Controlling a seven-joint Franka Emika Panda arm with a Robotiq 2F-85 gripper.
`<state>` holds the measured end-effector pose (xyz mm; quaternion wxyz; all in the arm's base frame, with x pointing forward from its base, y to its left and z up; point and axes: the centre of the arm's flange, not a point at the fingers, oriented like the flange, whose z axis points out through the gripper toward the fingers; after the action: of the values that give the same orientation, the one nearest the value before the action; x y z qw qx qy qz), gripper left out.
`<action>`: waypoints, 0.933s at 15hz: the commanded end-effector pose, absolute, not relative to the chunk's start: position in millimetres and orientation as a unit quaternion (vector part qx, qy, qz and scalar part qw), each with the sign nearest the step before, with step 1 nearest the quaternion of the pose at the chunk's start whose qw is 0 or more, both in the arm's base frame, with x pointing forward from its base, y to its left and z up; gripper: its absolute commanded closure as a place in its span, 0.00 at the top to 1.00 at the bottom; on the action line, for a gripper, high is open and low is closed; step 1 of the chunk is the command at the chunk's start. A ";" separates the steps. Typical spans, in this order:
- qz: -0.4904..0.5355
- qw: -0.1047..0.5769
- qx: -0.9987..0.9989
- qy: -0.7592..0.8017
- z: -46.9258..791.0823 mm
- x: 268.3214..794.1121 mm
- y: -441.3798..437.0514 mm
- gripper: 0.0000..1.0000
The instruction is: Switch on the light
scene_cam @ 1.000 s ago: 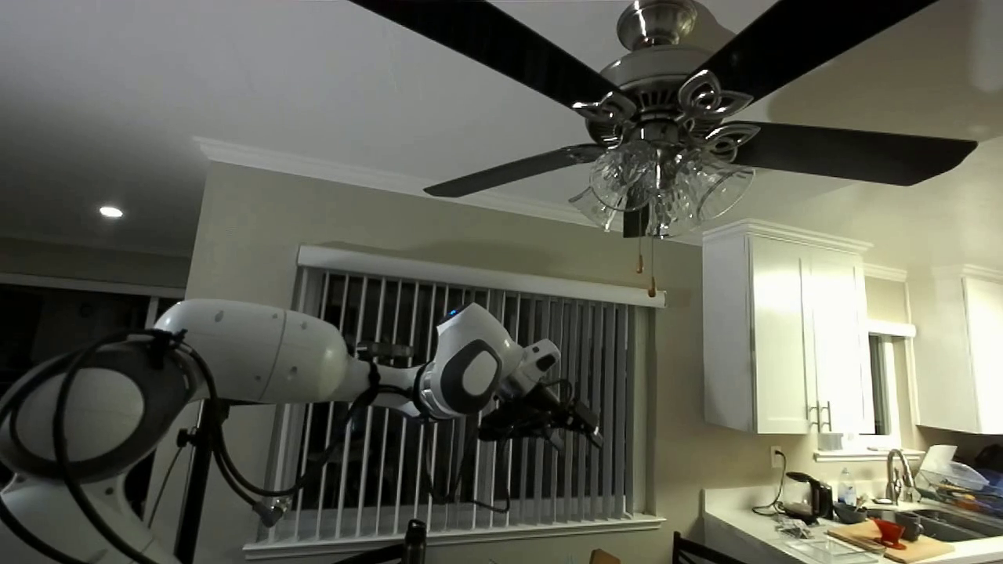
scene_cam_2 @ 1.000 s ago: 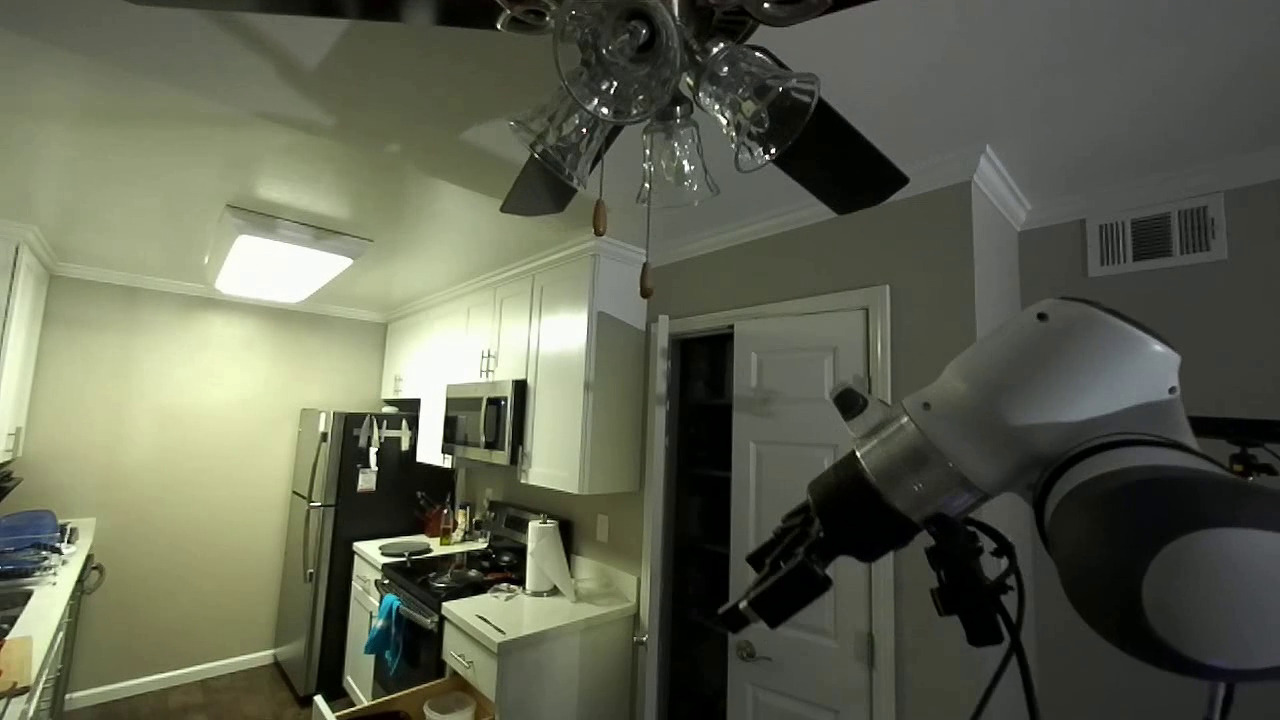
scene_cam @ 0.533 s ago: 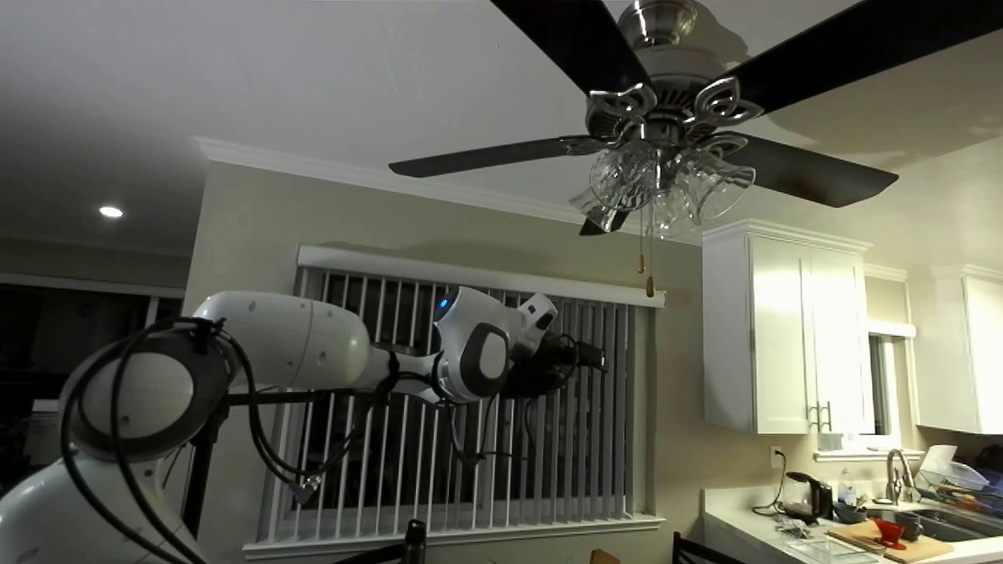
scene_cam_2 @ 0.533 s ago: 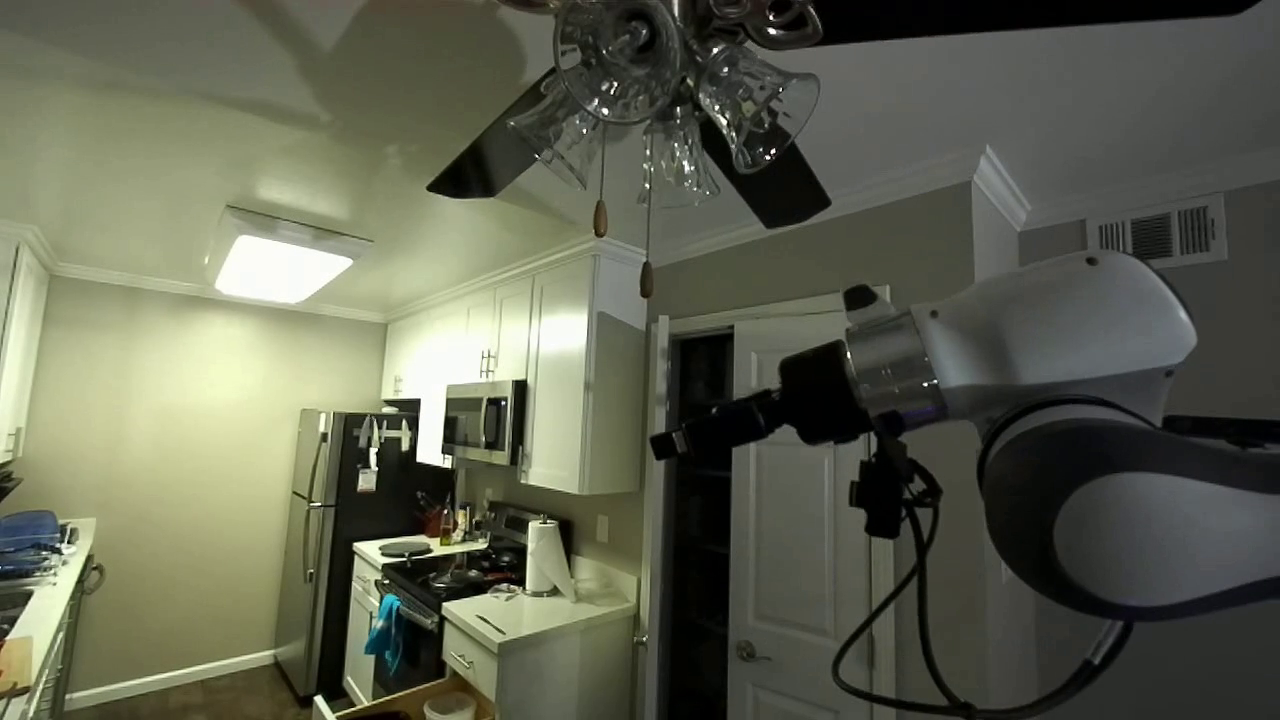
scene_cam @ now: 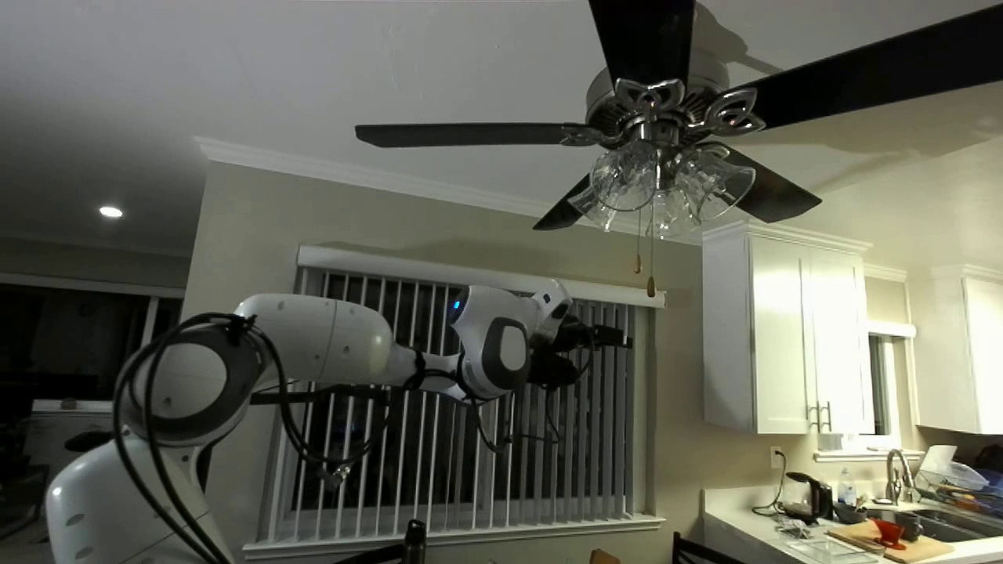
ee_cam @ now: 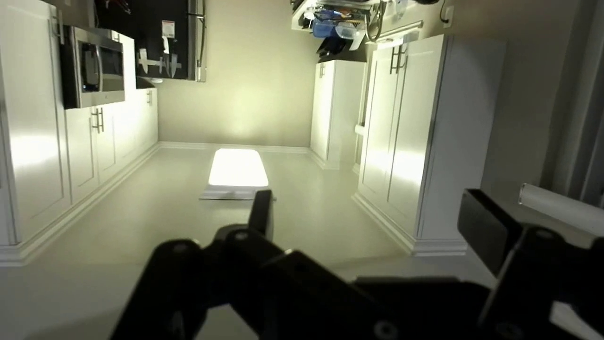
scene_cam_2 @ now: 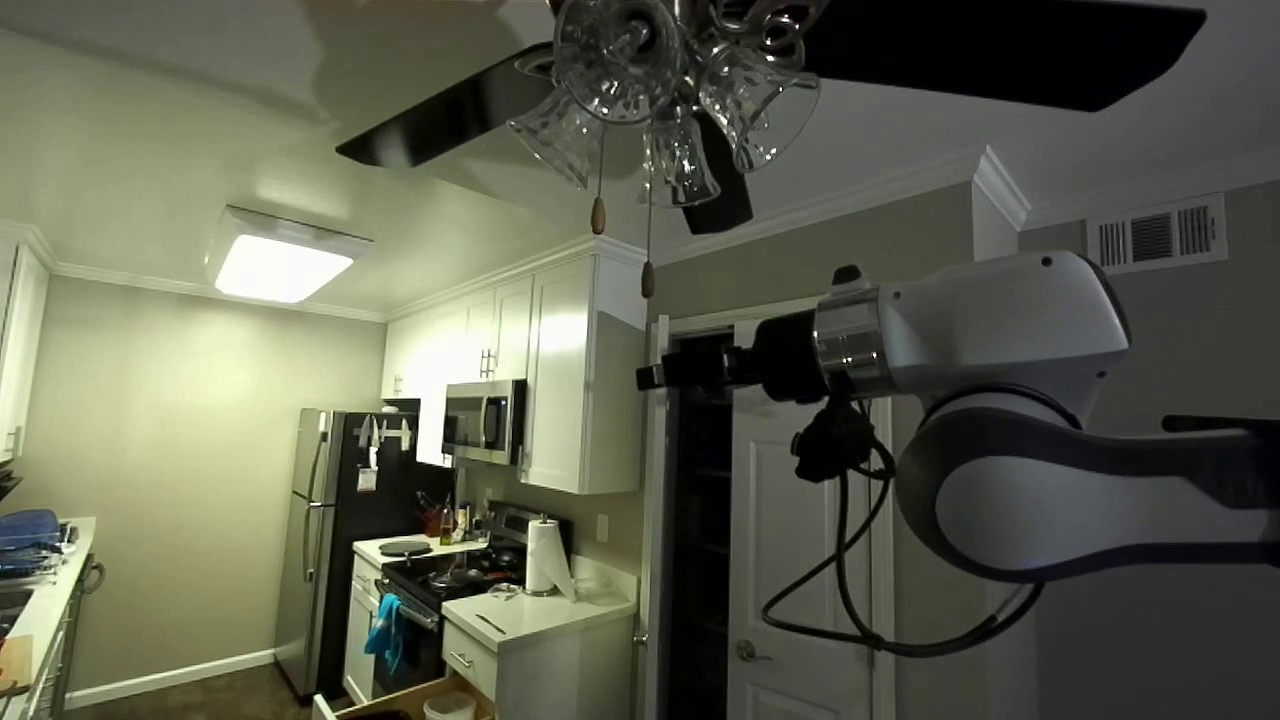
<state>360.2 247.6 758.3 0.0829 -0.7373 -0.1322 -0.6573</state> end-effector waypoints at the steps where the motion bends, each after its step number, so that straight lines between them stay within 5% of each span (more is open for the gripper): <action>1: -0.677 0.101 -0.722 -0.100 776.6 367.7 258.4 1.00; 14: -0.731 0.079 -0.675 -0.060 852.4 385.4 286.6 1.00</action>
<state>363.2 276.0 839.9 0.0840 -0.6784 -0.0780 -0.7257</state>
